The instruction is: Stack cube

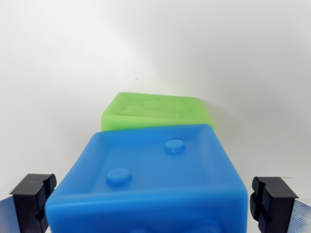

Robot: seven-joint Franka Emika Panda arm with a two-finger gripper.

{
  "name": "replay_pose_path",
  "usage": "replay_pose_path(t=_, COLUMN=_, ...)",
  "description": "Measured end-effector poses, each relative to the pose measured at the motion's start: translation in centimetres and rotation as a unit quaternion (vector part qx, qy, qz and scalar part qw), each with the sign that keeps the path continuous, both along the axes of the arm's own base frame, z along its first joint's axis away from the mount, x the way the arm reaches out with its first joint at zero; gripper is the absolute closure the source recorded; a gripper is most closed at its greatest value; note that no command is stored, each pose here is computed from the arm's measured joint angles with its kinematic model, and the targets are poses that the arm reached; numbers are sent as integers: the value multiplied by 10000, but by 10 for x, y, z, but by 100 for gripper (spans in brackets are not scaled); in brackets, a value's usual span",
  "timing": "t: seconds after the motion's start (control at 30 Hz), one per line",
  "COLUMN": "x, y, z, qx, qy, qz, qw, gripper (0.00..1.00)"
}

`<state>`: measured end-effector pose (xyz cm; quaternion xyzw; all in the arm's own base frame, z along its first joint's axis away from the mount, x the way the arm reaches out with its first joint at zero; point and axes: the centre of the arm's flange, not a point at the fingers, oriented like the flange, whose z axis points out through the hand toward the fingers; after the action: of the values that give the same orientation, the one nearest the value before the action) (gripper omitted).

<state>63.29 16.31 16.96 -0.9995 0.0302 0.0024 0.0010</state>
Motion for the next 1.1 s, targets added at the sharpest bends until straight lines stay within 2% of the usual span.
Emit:
replay_pose_path(t=0.37, x=0, y=0, z=0, qx=0, qy=0, qz=1, qw=10000, gripper=0)
replay_pose_path(t=0.6, x=1, y=0, z=9, qx=2, qy=-11, qz=1, qw=10000, gripper=0)
replay_pose_path(t=1.1, x=1, y=0, z=51, qx=2, qy=-23, qz=3, qw=10000, gripper=0)
